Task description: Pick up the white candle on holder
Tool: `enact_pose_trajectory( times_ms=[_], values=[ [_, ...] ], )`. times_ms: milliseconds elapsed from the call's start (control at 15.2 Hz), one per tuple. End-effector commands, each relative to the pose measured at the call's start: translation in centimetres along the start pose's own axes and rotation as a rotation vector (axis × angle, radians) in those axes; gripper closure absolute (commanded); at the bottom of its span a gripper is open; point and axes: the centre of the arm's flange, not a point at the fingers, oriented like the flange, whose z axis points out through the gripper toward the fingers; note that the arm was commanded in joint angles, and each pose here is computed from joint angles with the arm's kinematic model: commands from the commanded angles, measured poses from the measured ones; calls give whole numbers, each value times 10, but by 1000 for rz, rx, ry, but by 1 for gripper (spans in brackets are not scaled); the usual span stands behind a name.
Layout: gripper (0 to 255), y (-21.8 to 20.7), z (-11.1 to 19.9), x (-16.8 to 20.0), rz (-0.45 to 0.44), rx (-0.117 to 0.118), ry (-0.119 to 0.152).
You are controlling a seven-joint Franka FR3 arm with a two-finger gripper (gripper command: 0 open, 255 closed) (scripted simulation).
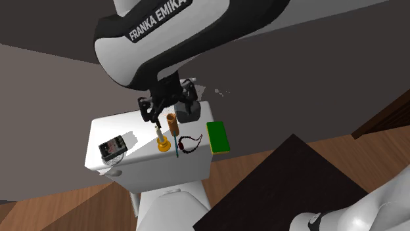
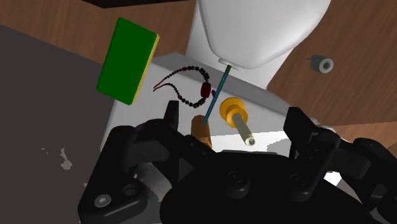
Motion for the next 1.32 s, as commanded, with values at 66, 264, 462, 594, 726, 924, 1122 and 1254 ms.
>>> enact_pose_trajectory(
  times_ms=[66, 264, 462, 594, 726, 924, 1122, 1254],
  values=[
    [0, -15, 23, 28, 8, -1, 1],
    [0, -32, 46, 55, 15, -2, 0],
    [0, -47, 66, 80, 21, -3, 0],
    [0, -47, 77, 82, 21, -3, 0],
    [0, -47, 87, 83, 21, -3, 0],
    [0, -47, 103, 86, 21, -3, 0],
    [255, -47, 106, 86, 21, -2, 0],
    [255, -47, 106, 86, 21, -2, 0]
  ],
)
